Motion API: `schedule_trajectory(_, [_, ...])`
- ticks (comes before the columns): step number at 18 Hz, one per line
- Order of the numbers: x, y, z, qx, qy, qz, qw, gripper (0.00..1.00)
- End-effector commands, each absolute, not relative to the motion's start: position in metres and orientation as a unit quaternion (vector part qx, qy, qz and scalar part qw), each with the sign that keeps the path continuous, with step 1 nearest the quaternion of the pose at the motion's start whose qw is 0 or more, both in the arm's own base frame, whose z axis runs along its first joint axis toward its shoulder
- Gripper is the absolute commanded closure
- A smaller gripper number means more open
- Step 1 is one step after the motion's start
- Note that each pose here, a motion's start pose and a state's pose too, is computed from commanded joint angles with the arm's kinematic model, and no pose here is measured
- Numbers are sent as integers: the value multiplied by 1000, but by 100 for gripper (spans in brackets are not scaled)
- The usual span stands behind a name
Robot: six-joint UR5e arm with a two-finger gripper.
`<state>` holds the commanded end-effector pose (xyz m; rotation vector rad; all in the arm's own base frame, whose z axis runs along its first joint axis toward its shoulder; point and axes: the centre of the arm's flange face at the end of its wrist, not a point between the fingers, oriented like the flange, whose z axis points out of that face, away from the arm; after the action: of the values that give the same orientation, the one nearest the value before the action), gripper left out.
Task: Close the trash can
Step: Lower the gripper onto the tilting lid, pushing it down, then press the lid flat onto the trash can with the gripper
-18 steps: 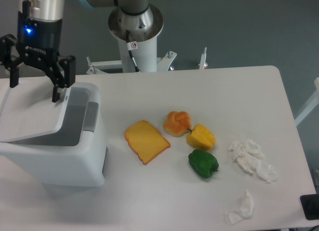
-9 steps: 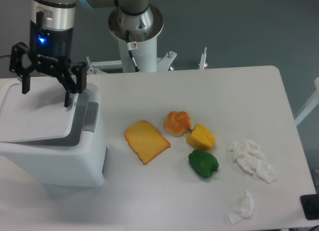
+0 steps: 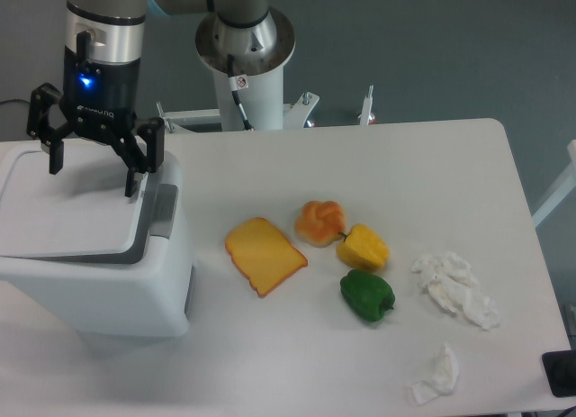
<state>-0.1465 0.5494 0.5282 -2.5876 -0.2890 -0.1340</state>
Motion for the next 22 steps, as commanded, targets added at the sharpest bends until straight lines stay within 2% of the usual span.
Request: schedule_trajectory(22, [-159, 558, 509, -960, -118, -56, 248, 0])
